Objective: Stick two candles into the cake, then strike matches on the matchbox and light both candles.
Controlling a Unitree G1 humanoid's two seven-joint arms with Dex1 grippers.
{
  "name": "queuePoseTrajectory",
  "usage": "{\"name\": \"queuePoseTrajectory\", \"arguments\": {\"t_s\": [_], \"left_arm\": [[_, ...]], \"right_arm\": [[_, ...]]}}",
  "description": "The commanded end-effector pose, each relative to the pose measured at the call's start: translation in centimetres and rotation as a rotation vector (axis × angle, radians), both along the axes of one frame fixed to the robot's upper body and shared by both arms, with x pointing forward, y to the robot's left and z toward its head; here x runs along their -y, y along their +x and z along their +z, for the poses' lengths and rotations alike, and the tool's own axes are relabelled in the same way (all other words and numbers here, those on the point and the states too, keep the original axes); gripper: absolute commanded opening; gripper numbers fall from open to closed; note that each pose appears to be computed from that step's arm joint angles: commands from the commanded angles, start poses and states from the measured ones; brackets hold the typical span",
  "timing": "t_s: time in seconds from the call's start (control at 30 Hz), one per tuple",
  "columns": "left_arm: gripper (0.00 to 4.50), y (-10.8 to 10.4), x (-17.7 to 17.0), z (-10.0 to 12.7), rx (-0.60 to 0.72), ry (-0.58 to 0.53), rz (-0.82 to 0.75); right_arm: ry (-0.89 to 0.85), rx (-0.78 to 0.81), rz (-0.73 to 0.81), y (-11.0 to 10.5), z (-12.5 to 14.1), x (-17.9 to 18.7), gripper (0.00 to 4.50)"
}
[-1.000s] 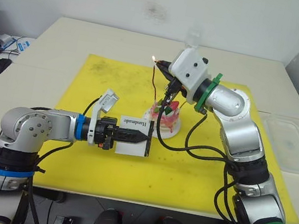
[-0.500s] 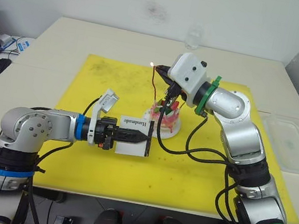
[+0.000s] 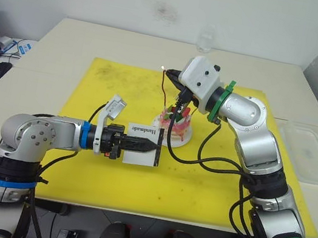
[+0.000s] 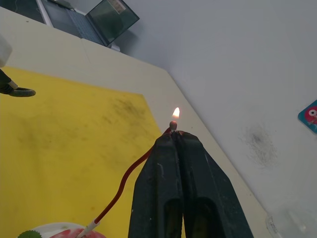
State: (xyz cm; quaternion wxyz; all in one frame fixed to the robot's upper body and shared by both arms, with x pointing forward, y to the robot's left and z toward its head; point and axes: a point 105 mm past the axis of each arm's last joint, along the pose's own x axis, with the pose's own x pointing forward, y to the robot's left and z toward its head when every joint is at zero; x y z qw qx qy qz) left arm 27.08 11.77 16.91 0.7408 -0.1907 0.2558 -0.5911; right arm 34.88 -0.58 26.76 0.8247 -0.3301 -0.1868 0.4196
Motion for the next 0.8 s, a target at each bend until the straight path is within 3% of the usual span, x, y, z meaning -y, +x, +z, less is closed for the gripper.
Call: {"name": "queuePoseTrajectory", "arguments": {"t_s": [0.03,0.8], "left_arm": [[0.0,-0.31,0.22,0.98,0.041,-0.02,-0.021],[0.0,-0.32,0.31,0.99,0.038,-0.021,-0.027]], "right_arm": [[0.014,0.045,0.013,-0.73,1.17,0.0,0.05],[0.025,0.038,0.002,-0.81,1.15,0.36,0.05]]}}
